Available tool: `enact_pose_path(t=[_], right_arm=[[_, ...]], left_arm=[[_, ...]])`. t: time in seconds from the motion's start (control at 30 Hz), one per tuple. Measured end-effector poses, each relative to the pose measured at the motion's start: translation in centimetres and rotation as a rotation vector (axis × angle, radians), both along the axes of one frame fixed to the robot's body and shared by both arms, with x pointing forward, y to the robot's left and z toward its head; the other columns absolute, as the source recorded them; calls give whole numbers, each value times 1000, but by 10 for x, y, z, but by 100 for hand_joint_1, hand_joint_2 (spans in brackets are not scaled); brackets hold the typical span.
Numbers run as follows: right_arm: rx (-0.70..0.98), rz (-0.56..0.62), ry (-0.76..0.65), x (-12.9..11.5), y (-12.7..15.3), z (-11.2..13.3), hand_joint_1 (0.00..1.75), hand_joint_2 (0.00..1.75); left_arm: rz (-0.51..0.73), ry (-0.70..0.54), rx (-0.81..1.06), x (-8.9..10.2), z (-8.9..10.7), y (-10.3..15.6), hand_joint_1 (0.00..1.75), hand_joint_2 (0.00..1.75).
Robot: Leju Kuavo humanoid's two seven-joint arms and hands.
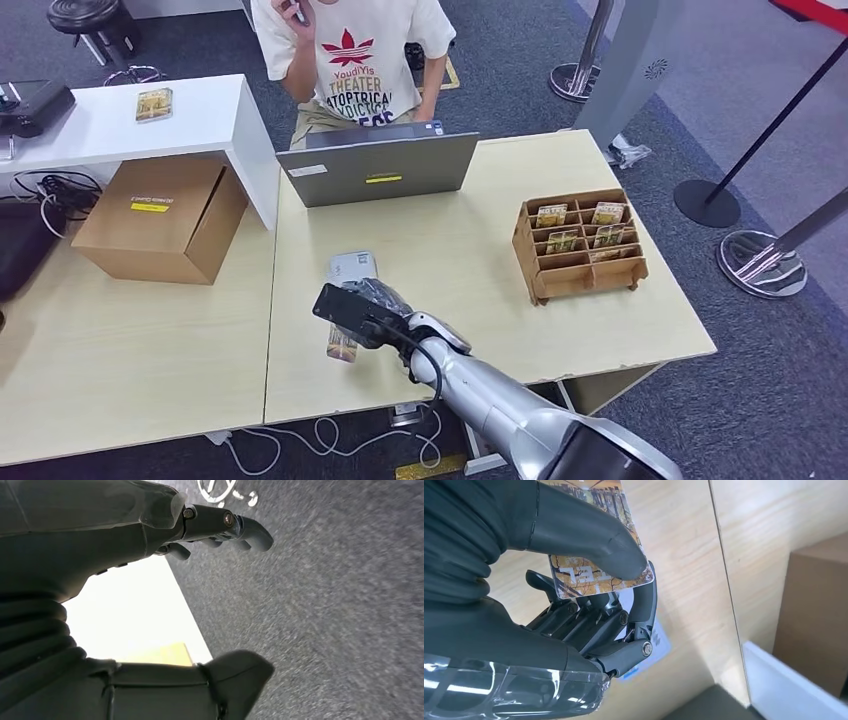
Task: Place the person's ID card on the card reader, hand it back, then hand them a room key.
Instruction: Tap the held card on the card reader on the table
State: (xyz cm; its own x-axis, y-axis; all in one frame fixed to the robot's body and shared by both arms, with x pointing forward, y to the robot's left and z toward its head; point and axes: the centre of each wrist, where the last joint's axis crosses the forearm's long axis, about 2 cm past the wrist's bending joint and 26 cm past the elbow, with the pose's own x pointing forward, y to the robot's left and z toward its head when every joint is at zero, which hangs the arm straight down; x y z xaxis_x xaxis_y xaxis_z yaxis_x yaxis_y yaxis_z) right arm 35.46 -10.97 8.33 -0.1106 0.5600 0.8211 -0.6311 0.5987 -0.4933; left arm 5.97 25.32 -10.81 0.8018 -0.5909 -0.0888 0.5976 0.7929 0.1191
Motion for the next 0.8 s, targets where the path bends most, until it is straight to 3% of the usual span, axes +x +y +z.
enact_pose_path(t=[0.17,0.3,0.43,0.47,0.57,0.6,0.8], right_arm=[[-33,41,25,-6,5,-4,175,175],[-51,50,45,-12,5,-11,175,175],[-52,53,43,-13,6,-11,175,175],[-52,54,43,-13,6,-11,175,175],[-48,57,41,-13,8,-10,175,175],[-46,61,41,-13,10,-9,175,175],[-45,76,48,-14,13,-8,175,175]], left_arm=[[10,-1,1,1,0,-1,0,0],[8,-3,3,0,0,-1,0,175],[2,-6,0,1,0,-3,0,175],[1,-6,0,1,0,-4,0,131],[0,-8,1,1,1,-4,0,131],[0,-10,1,1,1,-4,0,175],[3,-16,-2,0,0,-4,0,175]])
